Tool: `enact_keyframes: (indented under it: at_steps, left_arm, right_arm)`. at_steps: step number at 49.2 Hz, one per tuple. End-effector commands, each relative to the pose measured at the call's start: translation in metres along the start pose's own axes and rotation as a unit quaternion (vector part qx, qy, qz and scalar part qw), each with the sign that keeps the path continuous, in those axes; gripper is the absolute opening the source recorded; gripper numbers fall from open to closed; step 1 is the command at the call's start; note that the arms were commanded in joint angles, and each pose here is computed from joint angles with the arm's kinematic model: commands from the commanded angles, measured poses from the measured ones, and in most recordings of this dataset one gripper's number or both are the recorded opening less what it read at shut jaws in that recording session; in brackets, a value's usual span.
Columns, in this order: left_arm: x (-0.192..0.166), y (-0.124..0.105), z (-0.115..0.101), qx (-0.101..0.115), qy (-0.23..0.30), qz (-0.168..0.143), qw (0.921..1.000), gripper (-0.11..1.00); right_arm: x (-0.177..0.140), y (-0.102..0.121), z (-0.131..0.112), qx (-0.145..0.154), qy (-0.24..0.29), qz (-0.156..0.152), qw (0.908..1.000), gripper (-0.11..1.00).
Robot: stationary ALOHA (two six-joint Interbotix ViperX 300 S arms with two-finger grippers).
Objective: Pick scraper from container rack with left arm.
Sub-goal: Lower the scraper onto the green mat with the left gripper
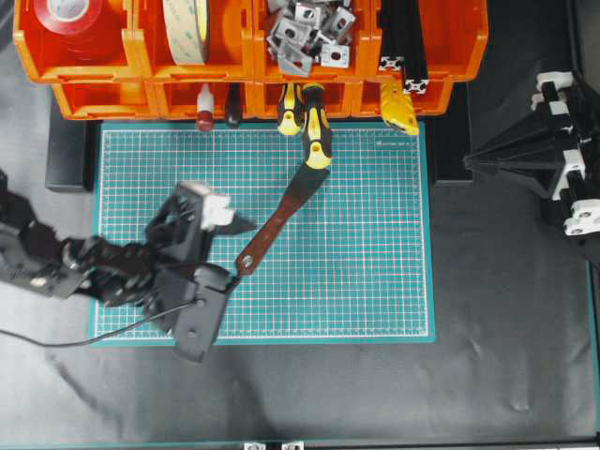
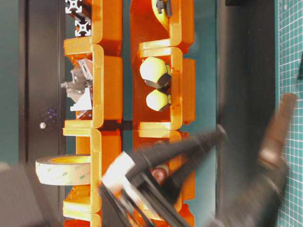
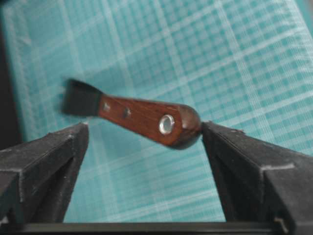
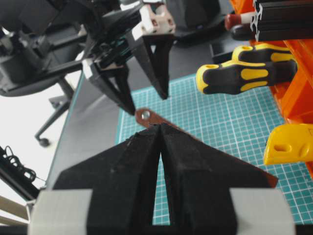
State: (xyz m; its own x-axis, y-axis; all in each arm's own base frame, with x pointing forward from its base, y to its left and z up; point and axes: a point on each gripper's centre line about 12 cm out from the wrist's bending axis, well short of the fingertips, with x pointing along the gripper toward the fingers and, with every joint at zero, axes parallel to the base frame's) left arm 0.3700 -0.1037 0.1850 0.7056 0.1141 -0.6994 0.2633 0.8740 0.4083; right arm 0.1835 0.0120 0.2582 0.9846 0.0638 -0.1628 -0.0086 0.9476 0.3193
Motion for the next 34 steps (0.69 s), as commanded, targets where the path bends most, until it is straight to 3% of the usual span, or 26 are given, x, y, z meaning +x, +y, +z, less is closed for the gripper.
enact_keyframes:
  at_steps: [1, 6, 14, 21, 34]
  left_arm:
    - [-0.010, -0.011, 0.000, -0.051, -0.009, -0.011, 0.9986, 0.89]
    - [-0.011, -0.019, -0.010, -0.093, 0.001, -0.018, 0.9955, 0.89]
    - [-0.018, -0.026, -0.019, -0.113, 0.003, -0.025, 0.9932, 0.89]
    - [-0.034, -0.020, -0.021, -0.145, -0.011, -0.026, 0.9890, 0.89]
    - [-0.095, 0.005, -0.024, -0.224, -0.086, -0.034, 0.9701, 0.89]
  right_arm:
    - [0.002, 0.002, 0.005, 0.001, -0.003, 0.001, 1.0000, 0.00]
    - [0.002, 0.002, 0.005, 0.001, -0.003, 0.002, 1.0000, 0.00]
    - [0.002, 0.002, 0.005, 0.001, -0.003, 0.002, 1.0000, 0.00]
    - [0.002, 0.002, 0.005, 0.001, -0.004, 0.002, 1.0000, 0.00]
    - [0.001, 0.003, 0.007, 0.001, -0.007, 0.004, 1.0000, 0.00]
